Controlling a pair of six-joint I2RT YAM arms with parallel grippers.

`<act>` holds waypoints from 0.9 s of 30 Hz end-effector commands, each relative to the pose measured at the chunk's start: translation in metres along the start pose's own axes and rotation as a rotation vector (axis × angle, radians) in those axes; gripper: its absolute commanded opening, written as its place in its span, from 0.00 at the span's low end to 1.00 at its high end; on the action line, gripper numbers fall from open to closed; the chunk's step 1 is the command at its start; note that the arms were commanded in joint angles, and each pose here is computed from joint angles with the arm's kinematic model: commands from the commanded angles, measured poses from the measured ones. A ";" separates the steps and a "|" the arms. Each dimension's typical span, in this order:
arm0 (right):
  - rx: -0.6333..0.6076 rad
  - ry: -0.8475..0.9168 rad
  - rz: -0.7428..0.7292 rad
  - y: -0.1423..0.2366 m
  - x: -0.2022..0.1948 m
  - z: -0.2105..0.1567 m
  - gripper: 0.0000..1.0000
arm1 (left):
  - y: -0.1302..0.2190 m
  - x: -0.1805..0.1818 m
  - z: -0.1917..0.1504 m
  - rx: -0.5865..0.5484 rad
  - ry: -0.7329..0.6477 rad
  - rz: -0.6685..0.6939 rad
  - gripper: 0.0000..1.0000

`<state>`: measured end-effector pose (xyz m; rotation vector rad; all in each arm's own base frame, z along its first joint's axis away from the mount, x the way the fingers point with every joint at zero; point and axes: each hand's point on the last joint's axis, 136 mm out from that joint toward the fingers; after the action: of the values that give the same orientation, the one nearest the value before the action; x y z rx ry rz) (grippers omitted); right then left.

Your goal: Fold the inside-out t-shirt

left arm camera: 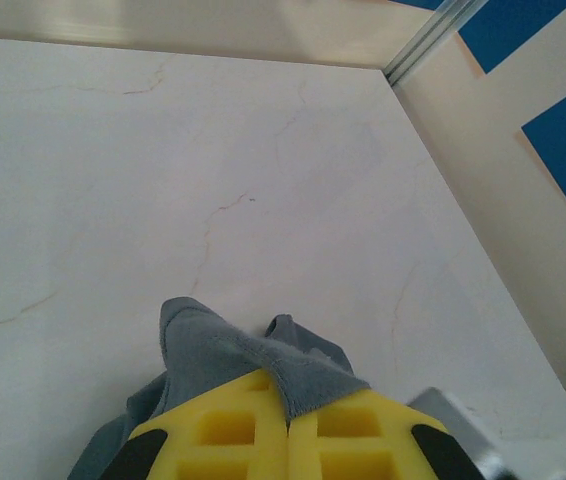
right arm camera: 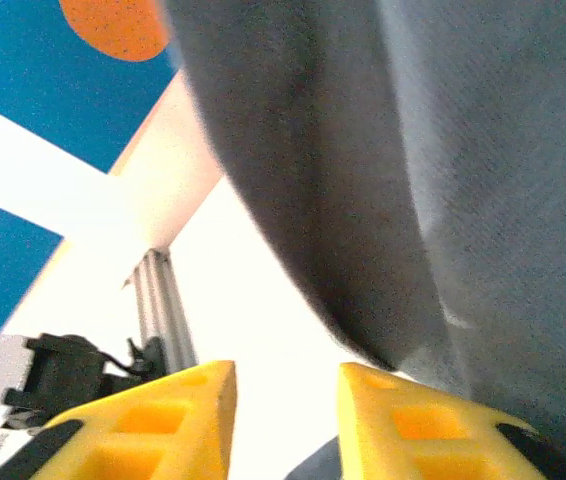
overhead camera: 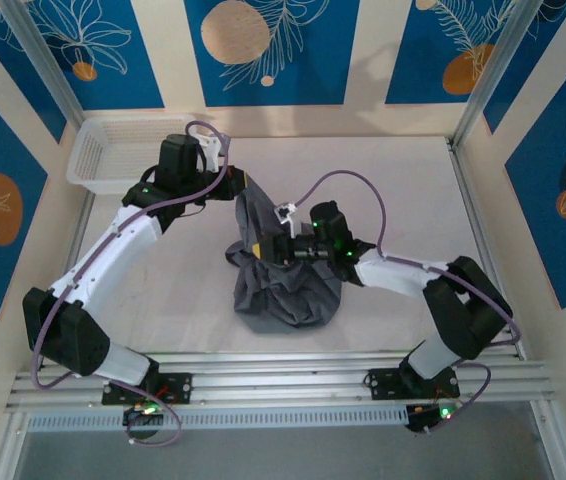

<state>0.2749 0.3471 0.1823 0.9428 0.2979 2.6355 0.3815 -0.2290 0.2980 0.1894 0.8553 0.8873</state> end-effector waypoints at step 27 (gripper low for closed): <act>0.024 0.007 0.130 -0.044 0.000 0.007 0.14 | 0.004 0.011 0.008 -0.030 0.007 0.040 0.00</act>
<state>0.2849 0.3843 0.1630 0.9964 0.3333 2.7579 0.3827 -0.2274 0.2976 0.1888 0.8548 0.8953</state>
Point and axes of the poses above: each hand's point on the last joint's axis, 136 mm out from that joint toward the fingers, its own y axis back along the fingers, its own x axis along the line the jaws close on, z = x × y, and after that the axes turned 7 degrees about y, right-handed
